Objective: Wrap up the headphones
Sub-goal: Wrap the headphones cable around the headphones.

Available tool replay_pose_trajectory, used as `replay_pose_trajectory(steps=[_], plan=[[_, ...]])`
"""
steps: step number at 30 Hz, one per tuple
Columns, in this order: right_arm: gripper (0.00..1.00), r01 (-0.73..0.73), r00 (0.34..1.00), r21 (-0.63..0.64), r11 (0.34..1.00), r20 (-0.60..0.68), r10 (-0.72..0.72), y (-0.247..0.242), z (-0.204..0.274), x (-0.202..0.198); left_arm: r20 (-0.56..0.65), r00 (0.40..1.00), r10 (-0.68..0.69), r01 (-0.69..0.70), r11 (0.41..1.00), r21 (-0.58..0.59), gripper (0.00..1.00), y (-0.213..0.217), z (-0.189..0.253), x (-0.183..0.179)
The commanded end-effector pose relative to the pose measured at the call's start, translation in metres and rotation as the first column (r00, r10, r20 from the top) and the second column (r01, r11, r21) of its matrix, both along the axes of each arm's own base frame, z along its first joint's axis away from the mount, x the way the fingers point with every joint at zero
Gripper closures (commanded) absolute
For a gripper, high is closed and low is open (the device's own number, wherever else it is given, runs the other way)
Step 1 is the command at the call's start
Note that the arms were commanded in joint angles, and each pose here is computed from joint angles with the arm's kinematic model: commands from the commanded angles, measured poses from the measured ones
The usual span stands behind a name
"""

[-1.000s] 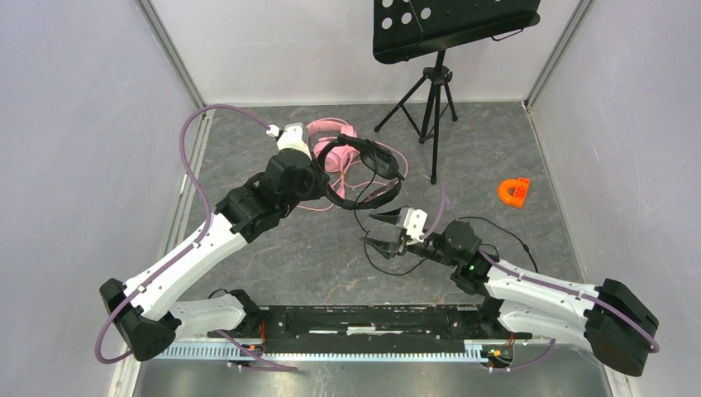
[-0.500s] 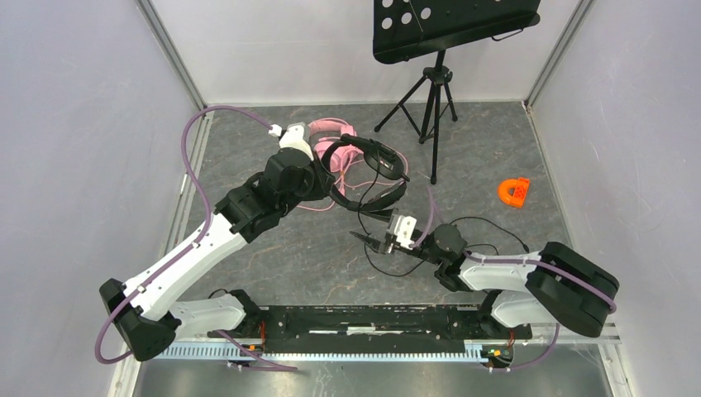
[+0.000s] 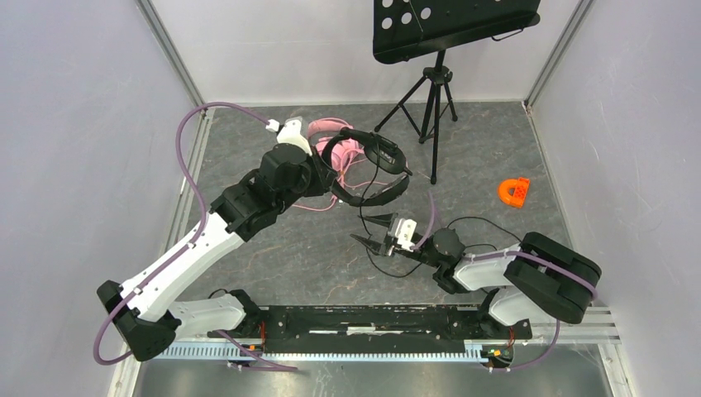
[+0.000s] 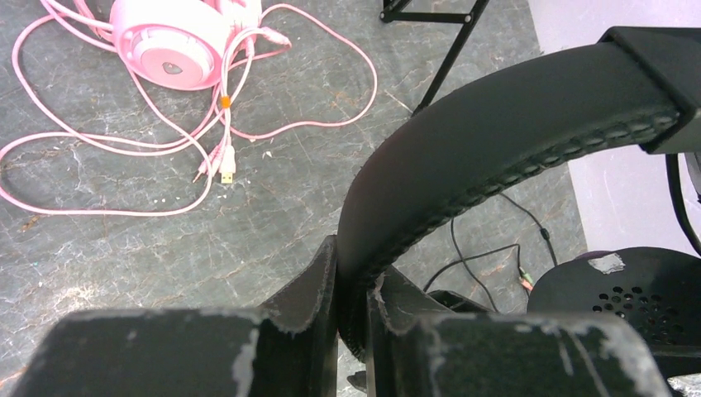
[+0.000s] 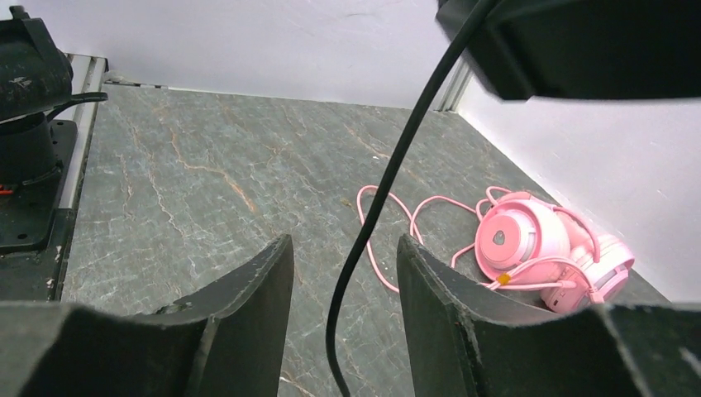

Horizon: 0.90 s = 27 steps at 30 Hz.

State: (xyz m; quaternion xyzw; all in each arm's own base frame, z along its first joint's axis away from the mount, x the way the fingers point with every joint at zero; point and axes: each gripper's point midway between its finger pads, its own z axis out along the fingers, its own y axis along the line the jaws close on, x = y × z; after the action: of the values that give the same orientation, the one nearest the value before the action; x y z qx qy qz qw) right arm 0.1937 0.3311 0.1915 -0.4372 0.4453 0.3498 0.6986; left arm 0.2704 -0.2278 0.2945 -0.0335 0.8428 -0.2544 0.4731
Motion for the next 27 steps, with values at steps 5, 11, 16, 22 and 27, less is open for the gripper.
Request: replay_pose_trajectory(steps=[5, 11, 16, 22, 27], plan=[[0.47, -0.016, 1.000, 0.026, 1.000, 0.025, 0.015, 0.005, -0.001, -0.001, 0.093, 0.995, 0.023, -0.007, 0.986, -0.168, 0.98, -0.007, 0.059, 0.005], [0.68, -0.007, 1.000, 0.039, 0.999, 0.021, 0.006, 0.008, -0.002, 0.004, 0.098, 0.995, 0.020, -0.003, 0.985, -0.171, 0.98, -0.007, 0.061, 0.003], [1.00, 0.011, 1.000, 0.052, 0.999, 0.011, -0.011, -0.001, -0.006, 0.001, 0.113, 0.993, 0.023, -0.004, 0.986, -0.167, 0.98, -0.005, 0.070, 0.004], [1.00, 0.034, 0.999, 0.048, 0.998, 0.011, -0.035, -0.019, -0.008, -0.003, 0.151, 0.987, 0.048, -0.028, 0.991, -0.133, 0.98, 0.007, 0.086, 0.004], [1.00, 0.061, 0.998, 0.023, 0.998, 0.018, -0.061, -0.027, -0.010, -0.001, 0.184, 0.983, -0.018, 0.045, 0.988, -0.148, 0.98, 0.001, 0.101, -0.004]])
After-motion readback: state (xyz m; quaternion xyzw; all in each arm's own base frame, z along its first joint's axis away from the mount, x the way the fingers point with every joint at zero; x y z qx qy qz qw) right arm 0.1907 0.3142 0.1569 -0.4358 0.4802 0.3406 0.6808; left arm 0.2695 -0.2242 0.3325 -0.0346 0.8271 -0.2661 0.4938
